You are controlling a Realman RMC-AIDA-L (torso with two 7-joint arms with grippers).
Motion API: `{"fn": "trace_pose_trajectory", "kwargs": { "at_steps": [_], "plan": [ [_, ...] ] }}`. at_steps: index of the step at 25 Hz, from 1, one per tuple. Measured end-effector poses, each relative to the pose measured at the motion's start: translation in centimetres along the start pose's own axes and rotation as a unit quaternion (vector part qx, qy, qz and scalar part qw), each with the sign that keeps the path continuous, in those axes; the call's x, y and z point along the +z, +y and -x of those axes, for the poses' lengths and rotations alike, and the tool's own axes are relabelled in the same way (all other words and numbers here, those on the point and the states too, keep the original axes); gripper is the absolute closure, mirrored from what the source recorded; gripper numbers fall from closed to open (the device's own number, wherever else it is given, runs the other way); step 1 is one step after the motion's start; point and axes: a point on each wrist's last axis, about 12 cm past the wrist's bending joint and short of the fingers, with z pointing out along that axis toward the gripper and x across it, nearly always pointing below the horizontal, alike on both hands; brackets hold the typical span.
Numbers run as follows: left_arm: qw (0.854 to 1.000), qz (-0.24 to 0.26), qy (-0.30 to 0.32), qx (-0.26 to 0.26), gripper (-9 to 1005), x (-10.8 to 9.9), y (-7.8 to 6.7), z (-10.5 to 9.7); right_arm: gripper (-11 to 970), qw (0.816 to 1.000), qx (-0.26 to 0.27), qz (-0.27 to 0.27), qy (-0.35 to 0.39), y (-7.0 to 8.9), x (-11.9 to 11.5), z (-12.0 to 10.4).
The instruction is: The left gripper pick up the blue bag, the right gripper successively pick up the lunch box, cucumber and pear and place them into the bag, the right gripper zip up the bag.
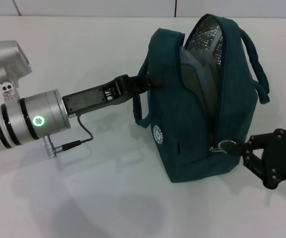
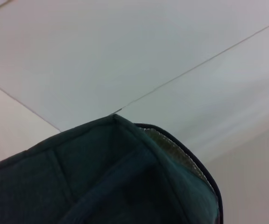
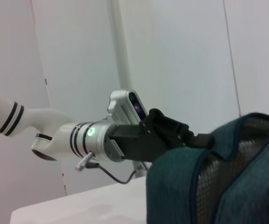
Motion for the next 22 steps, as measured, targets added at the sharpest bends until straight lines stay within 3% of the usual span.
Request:
{"fn": "trace_pose_trajectory", "kwargs": {
  "at_steps": [9,14,22],
  "plan": [
    [0.999,0.004,-0.013,0.046,834,-0.6,0.2,0.0,942,0.999,-0.028,0.015,-0.025,-0.9,1.2,1.8],
    [0.997,0.004,-0.024,0.068,594,-0.9,0.3,0.3,942,0.998,-0.054,0.021,-0.04,-1.8,2.1,3.3],
    [0.991,0.002,-0.086,0.098,278,-3.5,0.2,0.7,942,0.994,-0.091,0.025,-0.057,-3.6,4.2,6.0]
  ]
}}
